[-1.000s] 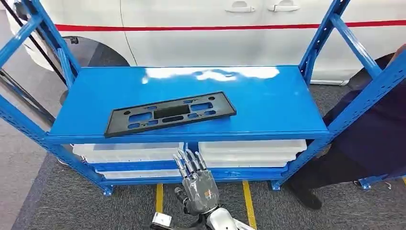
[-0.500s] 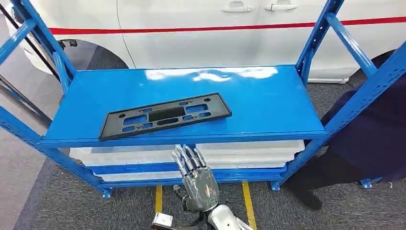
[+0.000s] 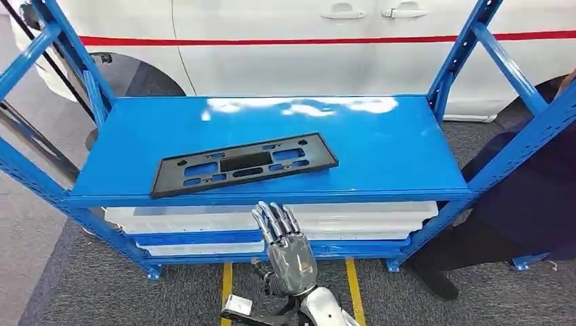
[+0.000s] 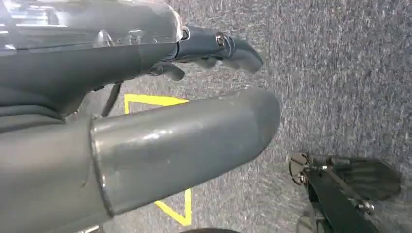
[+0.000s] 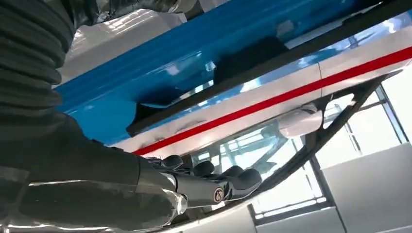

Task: Take the parts from the cabinet and place them on the table.

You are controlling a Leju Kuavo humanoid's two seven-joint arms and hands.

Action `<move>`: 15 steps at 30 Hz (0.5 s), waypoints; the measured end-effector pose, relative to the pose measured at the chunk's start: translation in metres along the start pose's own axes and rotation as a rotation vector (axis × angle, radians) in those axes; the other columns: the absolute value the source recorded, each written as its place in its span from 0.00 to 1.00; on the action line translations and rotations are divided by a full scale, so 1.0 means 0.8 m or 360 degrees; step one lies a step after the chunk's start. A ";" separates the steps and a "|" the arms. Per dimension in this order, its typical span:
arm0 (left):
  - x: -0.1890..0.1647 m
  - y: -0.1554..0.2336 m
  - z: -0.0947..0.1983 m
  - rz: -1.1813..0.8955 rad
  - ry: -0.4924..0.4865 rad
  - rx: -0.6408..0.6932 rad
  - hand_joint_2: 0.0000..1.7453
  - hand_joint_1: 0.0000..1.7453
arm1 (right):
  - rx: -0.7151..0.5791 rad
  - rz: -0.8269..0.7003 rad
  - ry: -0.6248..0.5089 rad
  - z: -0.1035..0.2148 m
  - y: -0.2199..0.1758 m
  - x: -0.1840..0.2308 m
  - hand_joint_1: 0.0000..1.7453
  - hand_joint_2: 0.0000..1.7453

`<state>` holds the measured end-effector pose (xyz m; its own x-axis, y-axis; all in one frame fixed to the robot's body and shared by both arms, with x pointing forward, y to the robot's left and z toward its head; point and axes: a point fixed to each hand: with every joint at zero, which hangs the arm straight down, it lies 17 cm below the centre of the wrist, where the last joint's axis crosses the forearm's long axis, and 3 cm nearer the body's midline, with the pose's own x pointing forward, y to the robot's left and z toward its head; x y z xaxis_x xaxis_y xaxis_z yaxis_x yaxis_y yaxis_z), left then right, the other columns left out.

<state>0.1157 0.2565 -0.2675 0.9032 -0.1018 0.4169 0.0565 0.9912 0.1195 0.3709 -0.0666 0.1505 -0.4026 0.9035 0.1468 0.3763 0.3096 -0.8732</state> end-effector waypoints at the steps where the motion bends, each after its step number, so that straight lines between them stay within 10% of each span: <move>1: 0.000 0.000 0.000 0.0000 0.0000 0.0000 0.00 0.00 | 0.0001 0.0000 0.0006 0.000 0.000 -0.002 0.00 1.00; 15: -0.003 0.004 0.000 -0.0011 0.0010 0.0005 0.00 0.00 | -0.0001 -0.0009 0.0066 0.002 -0.001 -0.016 0.00 1.00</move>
<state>0.1134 0.2598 -0.2683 0.9055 -0.1078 0.4103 0.0612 0.9902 0.1252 0.3746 -0.0785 0.1487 -0.3696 0.9133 0.1713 0.3743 0.3151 -0.8721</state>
